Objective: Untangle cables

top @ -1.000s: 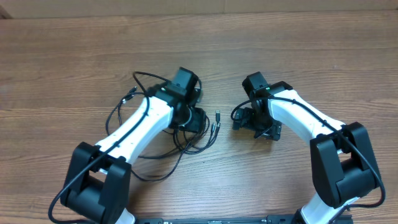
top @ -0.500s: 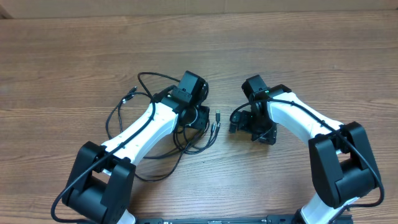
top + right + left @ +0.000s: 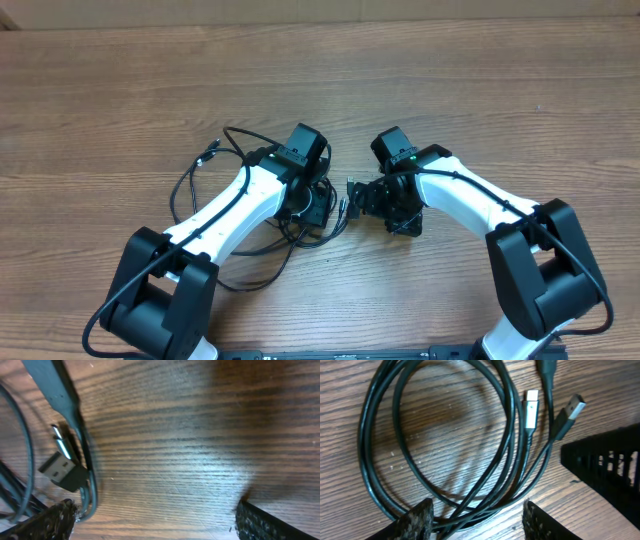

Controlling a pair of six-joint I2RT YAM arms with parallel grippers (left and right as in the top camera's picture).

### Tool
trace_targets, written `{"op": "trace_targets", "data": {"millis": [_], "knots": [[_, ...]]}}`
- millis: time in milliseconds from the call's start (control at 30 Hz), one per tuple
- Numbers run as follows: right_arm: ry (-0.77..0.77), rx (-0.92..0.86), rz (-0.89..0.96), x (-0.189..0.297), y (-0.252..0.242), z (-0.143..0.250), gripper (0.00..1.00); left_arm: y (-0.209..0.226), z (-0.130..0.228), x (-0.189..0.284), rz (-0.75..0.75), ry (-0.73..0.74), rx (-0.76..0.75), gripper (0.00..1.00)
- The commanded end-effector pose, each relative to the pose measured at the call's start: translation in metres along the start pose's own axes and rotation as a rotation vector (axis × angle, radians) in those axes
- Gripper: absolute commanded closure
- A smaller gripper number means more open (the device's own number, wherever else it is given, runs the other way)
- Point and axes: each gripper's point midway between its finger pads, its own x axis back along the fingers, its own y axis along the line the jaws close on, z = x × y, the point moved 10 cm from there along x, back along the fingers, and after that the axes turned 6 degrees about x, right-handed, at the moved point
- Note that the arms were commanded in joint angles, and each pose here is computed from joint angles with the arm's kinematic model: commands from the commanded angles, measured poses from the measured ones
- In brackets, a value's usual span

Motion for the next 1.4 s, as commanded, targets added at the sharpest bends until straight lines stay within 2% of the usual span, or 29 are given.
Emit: {"op": "trace_targets", "data": {"millis": [0, 267, 433, 567, 600, 633, 667, 700, 800, 967, 1167, 1267, 1367], "knots": [[-0.007, -0.037, 0.001, -0.004, -0.006, 0.003, 0.00, -0.002, 0.002, -0.001, 0.019, 0.006, -0.038, 0.41], [-0.033, -0.160, 0.053, 0.006, -0.042, -0.012, 0.00, 0.002, 0.000, -0.025, -0.002, 0.063, -0.022, 0.37], [-0.055, -0.235, 0.047, 0.013, -0.064, -0.023, 0.00, 0.004, 0.002, -0.049, -0.022, 0.117, -0.014, 0.39], [-0.086, -0.287, 0.076, 0.018, -0.080, -0.030, 0.00, 0.004, 0.002, -0.050, -0.021, 0.118, -0.014, 0.43], [-0.090, -0.294, 0.082, 0.019, -0.083, -0.031, 0.00, 0.004, 0.002, -0.050, -0.021, 0.118, -0.014, 0.46], [-0.094, -0.300, 0.085, 0.020, -0.085, -0.032, 0.00, 0.004, 0.002, -0.050, -0.021, 0.118, -0.014, 0.58], [-0.095, -0.304, 0.084, 0.020, -0.086, -0.032, 0.00, 0.003, 0.001, -0.049, -0.018, 0.118, -0.015, 0.81], [-0.094, -0.305, 0.085, 0.020, -0.086, -0.032, 0.00, 0.002, 0.000, -0.048, -0.010, 0.116, -0.016, 0.96], [-0.093, -0.285, 0.086, 0.020, -0.087, -0.032, 0.00, -0.003, -0.009, -0.036, 0.008, 0.093, -0.056, 0.96], [-0.094, -0.281, 0.089, 0.021, -0.089, -0.033, 0.00, -0.025, -0.047, 0.029, 0.045, -0.023, -0.131, 0.96], [-0.100, -0.315, 0.086, 0.024, -0.099, -0.036, 0.00, -0.055, -0.087, 0.152, 0.052, -0.303, -0.242, 0.96], [-0.100, -0.344, 0.087, 0.027, -0.107, -0.037, 0.00, -0.059, -0.096, 0.216, -0.061, -0.508, -0.236, 0.96], [-0.098, -0.359, 0.088, 0.030, -0.117, -0.038, 0.00, -0.049, -0.098, 0.273, -0.291, -0.728, -0.152, 0.96]]}}
